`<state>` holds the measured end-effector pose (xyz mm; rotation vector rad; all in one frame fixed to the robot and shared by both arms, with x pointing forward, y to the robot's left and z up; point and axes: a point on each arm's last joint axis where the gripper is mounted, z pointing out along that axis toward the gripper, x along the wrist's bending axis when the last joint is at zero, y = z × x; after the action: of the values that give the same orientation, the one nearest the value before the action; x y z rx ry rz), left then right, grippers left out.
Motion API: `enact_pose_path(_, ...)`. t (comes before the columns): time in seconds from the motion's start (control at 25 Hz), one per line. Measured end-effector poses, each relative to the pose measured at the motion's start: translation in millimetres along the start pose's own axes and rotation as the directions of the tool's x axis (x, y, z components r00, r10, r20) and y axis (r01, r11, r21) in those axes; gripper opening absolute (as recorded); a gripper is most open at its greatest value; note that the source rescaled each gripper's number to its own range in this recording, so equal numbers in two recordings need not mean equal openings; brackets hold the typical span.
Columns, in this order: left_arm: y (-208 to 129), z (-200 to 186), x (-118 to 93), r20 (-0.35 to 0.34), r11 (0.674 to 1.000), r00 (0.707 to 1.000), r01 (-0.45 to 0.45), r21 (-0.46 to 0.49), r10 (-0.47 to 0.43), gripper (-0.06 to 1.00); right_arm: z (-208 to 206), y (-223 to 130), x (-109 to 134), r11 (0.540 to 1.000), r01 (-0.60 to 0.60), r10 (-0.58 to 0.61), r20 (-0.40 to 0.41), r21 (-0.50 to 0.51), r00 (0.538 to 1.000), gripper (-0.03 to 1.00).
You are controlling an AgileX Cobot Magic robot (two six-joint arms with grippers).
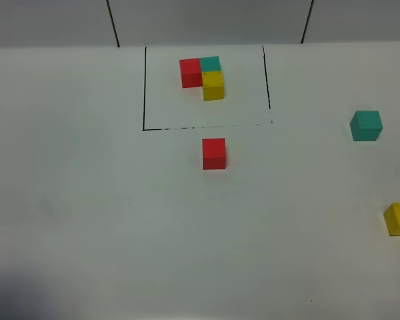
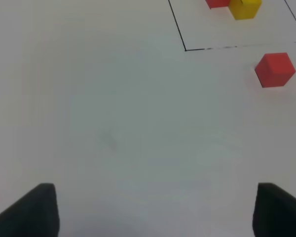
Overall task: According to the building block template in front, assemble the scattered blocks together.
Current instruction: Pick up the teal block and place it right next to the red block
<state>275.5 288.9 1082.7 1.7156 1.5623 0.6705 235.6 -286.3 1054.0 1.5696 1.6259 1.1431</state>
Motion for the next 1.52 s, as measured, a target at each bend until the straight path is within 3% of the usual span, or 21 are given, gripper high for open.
enact_pose_path(0.4, -29.5, -27.4, -3.0, 0.003, 0.997, 0.999, -0.035, -0.068, 0.036, 0.76, 0.0, 0.0, 0.0, 1.000, 0.000, 0.000, 0.000, 0.000, 1.000, 0.76)
enact_pose_path(0.76, -59.3, -16.1, -1.2, 0.002, 0.996, 0.999, -0.050, -0.079, 0.050, 0.76, 0.0, 0.0, 0.0, 1.000, 0.000, 0.000, 0.000, 0.000, 1.000, 0.76)
enact_pose_path(1.52, -60.6, -14.4, -2.9, 0.025, 0.996, 0.999, -0.041, -0.079, 0.043, 0.76, 0.0, 0.0, 0.0, 1.000, 0.000, 0.000, 0.000, 0.000, 1.000, 0.76)
